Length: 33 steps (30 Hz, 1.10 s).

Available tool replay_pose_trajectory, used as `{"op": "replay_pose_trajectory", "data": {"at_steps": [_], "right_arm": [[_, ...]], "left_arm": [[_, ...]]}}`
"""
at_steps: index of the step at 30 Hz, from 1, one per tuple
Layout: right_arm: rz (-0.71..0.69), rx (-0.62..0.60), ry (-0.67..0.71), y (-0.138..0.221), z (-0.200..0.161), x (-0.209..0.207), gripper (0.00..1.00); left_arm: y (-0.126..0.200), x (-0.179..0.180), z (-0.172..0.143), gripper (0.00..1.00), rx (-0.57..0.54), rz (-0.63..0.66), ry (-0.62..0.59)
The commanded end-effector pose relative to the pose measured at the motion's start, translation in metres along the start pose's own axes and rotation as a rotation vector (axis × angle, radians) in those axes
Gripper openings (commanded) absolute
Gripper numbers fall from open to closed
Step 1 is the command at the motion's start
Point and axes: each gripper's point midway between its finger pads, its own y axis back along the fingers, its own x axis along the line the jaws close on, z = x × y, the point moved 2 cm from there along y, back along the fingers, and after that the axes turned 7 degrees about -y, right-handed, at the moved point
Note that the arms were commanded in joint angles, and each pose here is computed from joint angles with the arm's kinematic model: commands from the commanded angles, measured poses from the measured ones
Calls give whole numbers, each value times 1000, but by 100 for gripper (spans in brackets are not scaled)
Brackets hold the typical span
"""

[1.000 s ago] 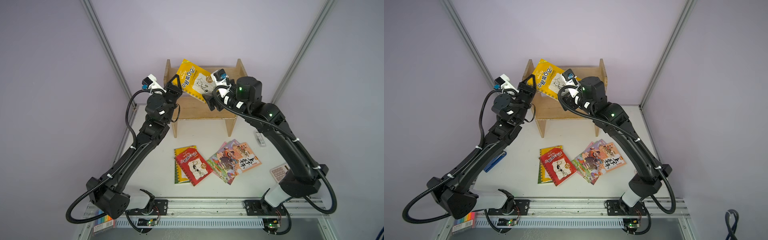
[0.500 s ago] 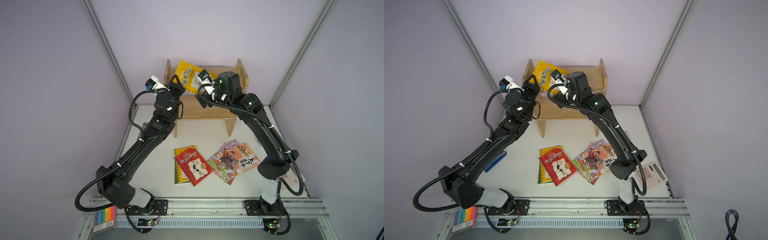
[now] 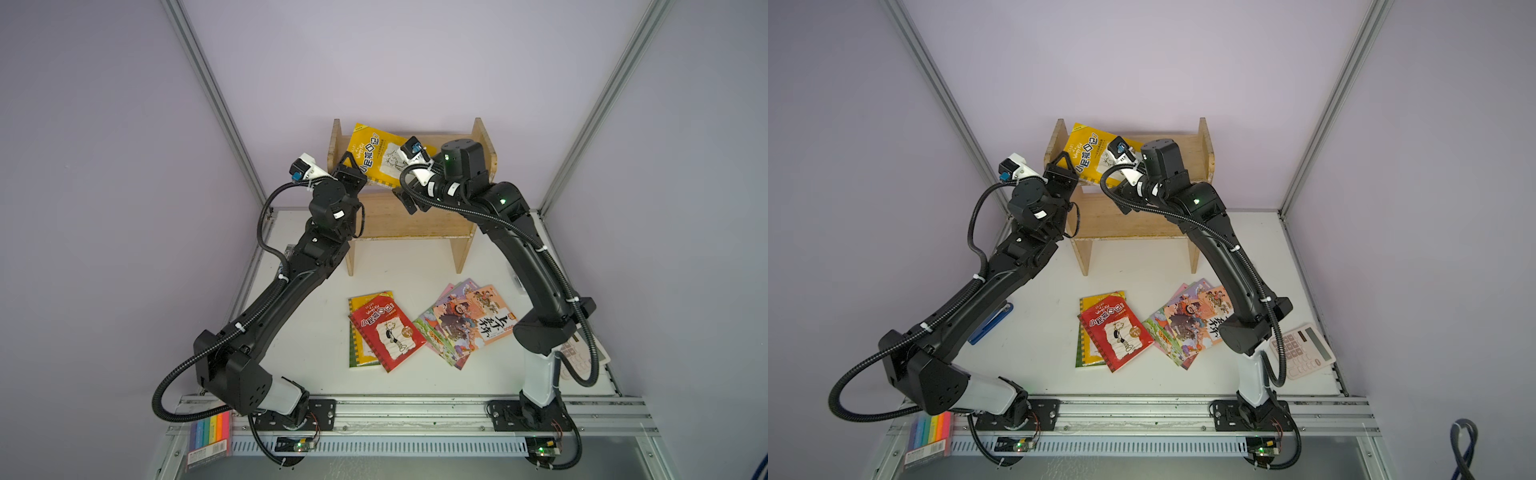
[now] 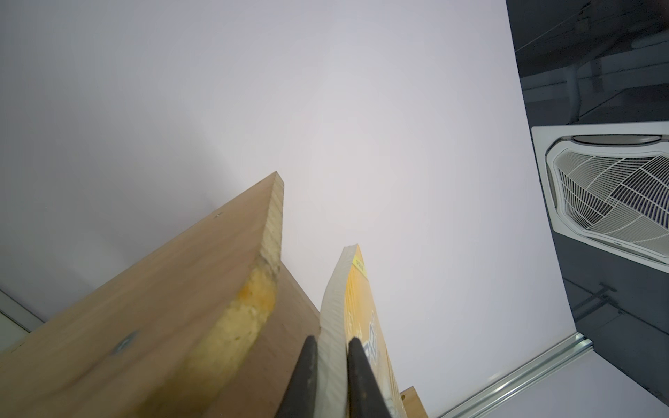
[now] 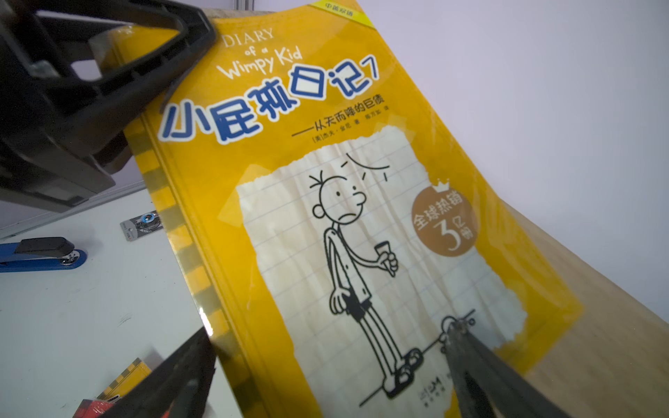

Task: Stacking books/files
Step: Place the book at the bookshelf.

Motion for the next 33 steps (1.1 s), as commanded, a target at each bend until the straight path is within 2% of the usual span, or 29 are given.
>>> {"op": "replay_pose_trajectory", "data": {"at_steps": [1, 4, 6, 11, 15, 33], "right_arm": [[-144, -13, 2, -4, 4, -26, 98], [-155, -14, 6, -8, 3, -29, 98], [-152, -17, 4, -10, 4, -30, 98], [-129, -37, -5, -11, 7, -27, 98], [-129, -40, -7, -14, 7, -28, 98], [11, -36, -16, -21, 3, -6, 98]], "left_arm": [[-3, 26, 1, 0, 2, 102, -79], [-7, 27, -1, 1, 18, 94, -71], [-8, 26, -4, 8, 32, 88, -75], [-8, 26, -7, 35, 53, 77, -82], [-5, 27, -7, 50, 56, 73, -79], [21, 24, -13, 100, 161, 22, -89]]}}
